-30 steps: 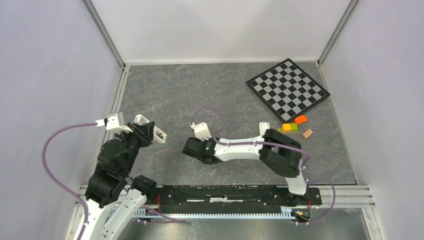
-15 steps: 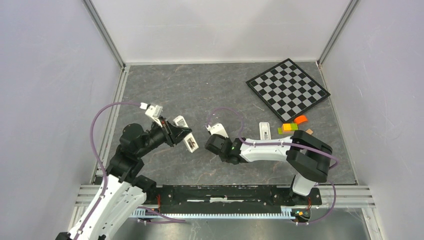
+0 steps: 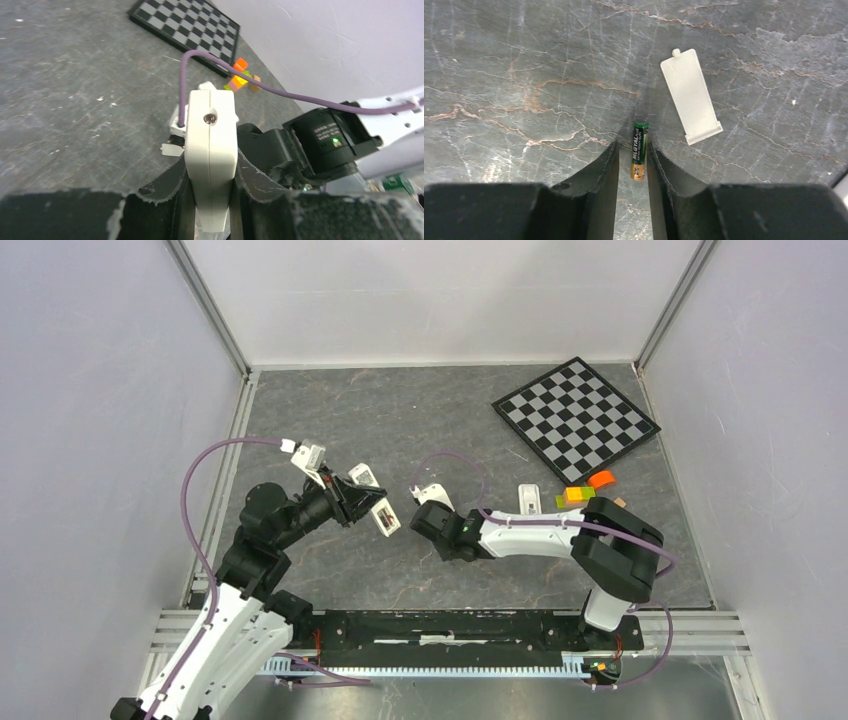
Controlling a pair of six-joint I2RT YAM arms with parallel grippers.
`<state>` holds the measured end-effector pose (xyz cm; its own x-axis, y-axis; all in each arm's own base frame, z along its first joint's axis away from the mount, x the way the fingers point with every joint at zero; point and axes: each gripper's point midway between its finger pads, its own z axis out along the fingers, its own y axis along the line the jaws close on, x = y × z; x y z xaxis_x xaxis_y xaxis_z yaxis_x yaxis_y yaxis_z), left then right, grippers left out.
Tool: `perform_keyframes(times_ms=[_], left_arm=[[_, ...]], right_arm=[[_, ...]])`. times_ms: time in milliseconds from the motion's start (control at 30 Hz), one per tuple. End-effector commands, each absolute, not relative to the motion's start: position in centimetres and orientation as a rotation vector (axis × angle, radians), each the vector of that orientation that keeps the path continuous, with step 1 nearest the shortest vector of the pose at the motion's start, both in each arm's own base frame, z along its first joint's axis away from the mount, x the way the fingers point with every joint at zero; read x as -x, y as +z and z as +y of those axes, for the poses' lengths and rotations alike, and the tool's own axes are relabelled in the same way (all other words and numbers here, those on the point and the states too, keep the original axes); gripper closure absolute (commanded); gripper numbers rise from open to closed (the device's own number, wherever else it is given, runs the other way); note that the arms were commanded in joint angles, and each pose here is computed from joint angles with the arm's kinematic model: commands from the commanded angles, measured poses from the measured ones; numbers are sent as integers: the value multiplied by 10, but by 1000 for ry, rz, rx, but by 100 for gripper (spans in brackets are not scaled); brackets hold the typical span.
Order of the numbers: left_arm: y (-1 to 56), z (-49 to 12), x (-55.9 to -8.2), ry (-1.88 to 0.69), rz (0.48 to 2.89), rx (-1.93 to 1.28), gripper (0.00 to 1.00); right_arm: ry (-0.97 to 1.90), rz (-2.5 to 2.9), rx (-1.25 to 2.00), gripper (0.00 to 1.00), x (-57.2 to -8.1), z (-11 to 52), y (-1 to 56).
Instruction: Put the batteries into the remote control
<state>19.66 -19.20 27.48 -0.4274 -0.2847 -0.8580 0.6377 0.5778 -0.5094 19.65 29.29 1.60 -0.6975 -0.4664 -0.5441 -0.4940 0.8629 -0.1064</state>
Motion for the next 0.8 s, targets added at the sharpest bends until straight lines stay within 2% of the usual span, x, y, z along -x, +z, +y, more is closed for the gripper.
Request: perform_keyframes(times_ms=[0, 133, 233, 400, 500, 567, 767], left_arm=[[287, -172, -212, -932, 1683, -188, 98], [273, -166, -216, -910, 1723, -120, 98], [257, -170, -218, -937, 1775, -93, 98], [225, -178, -217, -1013, 1852, -17, 98], [210, -180, -217, -1061, 1856, 41, 98], [200, -185, -216, -1105, 1866, 62, 98], [181, -196, -214, -1198, 1889, 77, 98]], right_arm=[[93, 2619, 783, 69, -170, 284, -10], [107, 2651, 789, 76, -166, 277, -17], [121, 2657, 790, 77, -166, 273, -19], [112, 2659, 819, 64, -162, 260, -15], [100, 2681, 845, 63, -152, 247, -18], [122, 2695, 864, 66, -145, 243, -22], [150, 2690, 875, 84, -144, 241, -29]])
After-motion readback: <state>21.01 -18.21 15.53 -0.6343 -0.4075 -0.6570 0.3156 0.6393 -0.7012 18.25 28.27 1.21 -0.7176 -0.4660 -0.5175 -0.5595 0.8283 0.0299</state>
